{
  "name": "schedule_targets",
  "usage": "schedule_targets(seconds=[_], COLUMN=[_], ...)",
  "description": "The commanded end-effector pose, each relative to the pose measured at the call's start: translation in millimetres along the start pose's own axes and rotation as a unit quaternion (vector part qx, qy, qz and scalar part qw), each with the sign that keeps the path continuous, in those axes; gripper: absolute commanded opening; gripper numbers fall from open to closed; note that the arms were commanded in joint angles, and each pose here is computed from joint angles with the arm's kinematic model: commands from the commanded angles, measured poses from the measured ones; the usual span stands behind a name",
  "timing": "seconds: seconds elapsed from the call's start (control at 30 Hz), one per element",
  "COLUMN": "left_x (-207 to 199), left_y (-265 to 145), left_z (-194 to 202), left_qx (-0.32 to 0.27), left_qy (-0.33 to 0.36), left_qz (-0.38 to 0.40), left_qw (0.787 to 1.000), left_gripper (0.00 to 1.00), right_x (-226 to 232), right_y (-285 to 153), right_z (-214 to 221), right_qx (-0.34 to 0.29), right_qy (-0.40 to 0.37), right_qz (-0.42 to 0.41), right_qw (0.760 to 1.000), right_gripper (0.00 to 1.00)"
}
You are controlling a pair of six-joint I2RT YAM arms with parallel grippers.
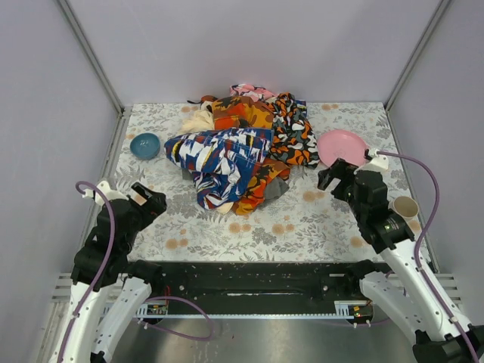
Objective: Pick out a specific cloth from the pile
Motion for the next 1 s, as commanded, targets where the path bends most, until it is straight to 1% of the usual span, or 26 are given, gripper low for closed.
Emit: schedule_targets(seconds=[0.0, 0.13, 0.27, 0.37, 0.43, 0.53, 0.63, 0.7, 0.77, 0.8, 0.83, 0.9, 0.93, 0.97], left_x=[-3.8, -5.5, -1.9, 0.7, 0.3, -2.0, -3.6, -6.6, -8.4, -8.6, -8.7, -10.5, -11.4, -11.8], left_y=[-2.7, -8.3, -11.3, -9.9, -8.2, -7.6, -1.8, 3.4, 8.8, 11.7, 14.0, 17.9, 19.8, 21.7], left_z=[-10.6, -16.0, -13.0, -8.8, -7.8, -7.9, -2.2, 2.4, 7.1, 9.7, 11.6, 13.4, 14.7, 16.2], left_qx=[-0.006, -0.009, -0.012, -0.011, -0.009, -0.003, 0.009, 0.015, 0.021, 0.024, 0.026, 0.027, 0.028, 0.031], left_qy=[0.007, 0.007, 0.000, -0.003, -0.002, 0.004, 0.011, 0.013, 0.015, 0.017, 0.017, 0.014, 0.014, 0.015], left_qz=[-0.010, -0.008, -0.007, -0.008, -0.008, -0.002, 0.007, 0.023, 0.033, 0.036, 0.037, 0.043, 0.047, 0.049], left_qw=[1.000, 1.000, 1.000, 1.000, 1.000, 1.000, 1.000, 1.000, 0.999, 0.999, 0.999, 0.999, 0.998, 0.998], left_gripper=[0.99, 0.99, 0.99, 0.99, 0.99, 0.99, 0.99, 0.99, 0.99, 0.99, 0.99, 0.99, 0.99, 0.99], right_x=[1.5, 6.7, 10.9, 15.0, 21.6, 39.1, 56.6, 66.3, 79.5, 85.9, 94.6, 114.0, 125.9, 134.2], right_y=[-11.6, -18.5, -25.2, -26.4, -24.1, -22.1, -17.4, -9.8, -2.6, 2.2, 4.5, 8.8, 11.5, 20.1], right_z=[-9.9, -8.0, -7.0, -2.7, 1.2, 8.9, 14.1, 15.6, 21.7, 27.5, 35.0, 54.4, 65.9, 73.1], right_qx=[-0.036, -0.053, -0.072, -0.065, -0.054, -0.005, 0.057, 0.090, 0.114, 0.119, 0.116, 0.120, 0.130, 0.138], right_qy=[-0.007, -0.022, -0.032, -0.045, -0.051, -0.064, -0.075, -0.075, -0.091, -0.108, -0.143, -0.195, -0.211, -0.215], right_qz=[-0.027, -0.089, -0.137, -0.169, -0.199, -0.264, -0.310, -0.317, -0.313, -0.297, -0.282, -0.263, -0.260, -0.243], right_qw=[0.999, 0.994, 0.987, 0.982, 0.977, 0.962, 0.946, 0.941, 0.938, 0.941, 0.942, 0.937, 0.933, 0.936], right_gripper=[0.99, 0.99, 1.00, 0.99, 0.99, 0.99, 0.99, 0.99, 0.99, 0.99, 0.99, 0.99, 0.99, 0.99])
Point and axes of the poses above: each gripper's point midway between its finger pads, its own y axis out along the fingers, its own x axis along the line the jaws close on, z = x × y, the point moved 7 cm from there along -y, back along the fingers, and after that the axes turned 6 degrees about y, right-handed, at the moved point
